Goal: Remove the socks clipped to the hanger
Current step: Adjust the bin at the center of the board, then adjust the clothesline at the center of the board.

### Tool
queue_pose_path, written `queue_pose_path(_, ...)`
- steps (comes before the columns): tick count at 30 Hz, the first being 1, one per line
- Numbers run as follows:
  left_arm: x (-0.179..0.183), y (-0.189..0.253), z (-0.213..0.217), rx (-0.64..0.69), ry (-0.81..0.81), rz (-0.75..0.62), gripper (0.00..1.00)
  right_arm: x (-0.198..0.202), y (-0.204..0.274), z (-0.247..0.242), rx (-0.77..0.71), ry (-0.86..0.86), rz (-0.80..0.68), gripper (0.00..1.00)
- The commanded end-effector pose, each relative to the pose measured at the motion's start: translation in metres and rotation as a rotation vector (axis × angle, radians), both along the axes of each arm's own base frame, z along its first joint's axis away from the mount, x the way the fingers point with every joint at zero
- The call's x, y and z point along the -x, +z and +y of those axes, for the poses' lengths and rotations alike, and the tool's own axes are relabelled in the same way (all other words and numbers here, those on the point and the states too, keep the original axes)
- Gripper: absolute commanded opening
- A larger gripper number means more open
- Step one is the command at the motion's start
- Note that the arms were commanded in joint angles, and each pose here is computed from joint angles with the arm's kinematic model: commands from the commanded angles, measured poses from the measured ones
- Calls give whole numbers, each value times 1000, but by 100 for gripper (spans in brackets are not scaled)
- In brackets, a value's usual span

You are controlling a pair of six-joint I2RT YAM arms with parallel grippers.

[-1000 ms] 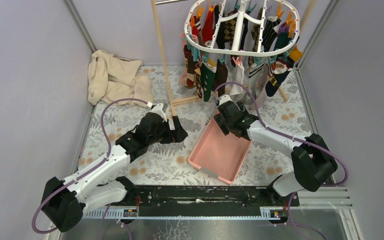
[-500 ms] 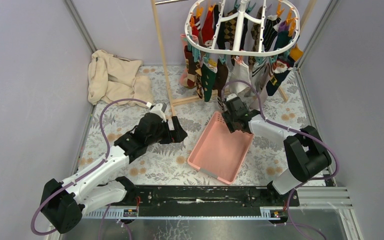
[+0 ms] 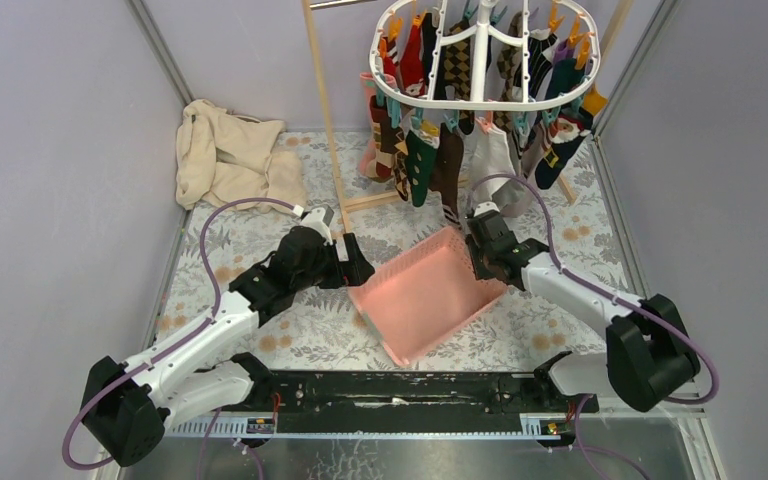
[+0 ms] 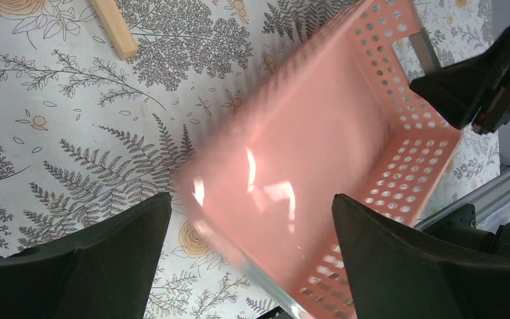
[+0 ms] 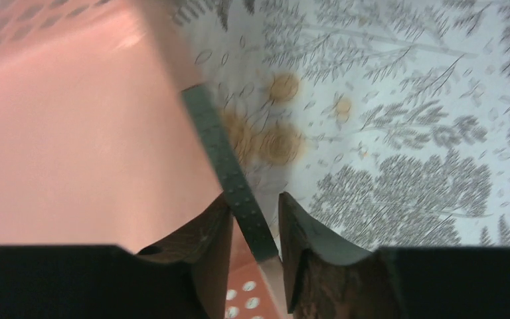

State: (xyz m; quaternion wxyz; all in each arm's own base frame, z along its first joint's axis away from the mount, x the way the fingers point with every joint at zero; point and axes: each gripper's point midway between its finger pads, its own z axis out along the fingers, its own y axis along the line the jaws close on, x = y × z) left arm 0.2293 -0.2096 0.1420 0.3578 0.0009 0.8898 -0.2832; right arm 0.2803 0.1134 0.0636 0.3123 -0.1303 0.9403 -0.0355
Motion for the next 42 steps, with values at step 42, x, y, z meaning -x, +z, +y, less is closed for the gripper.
queue_pose_path(42, -174, 13, 67, -119, 463, -78, 98, 59, 83, 79, -358, 121, -62, 58)
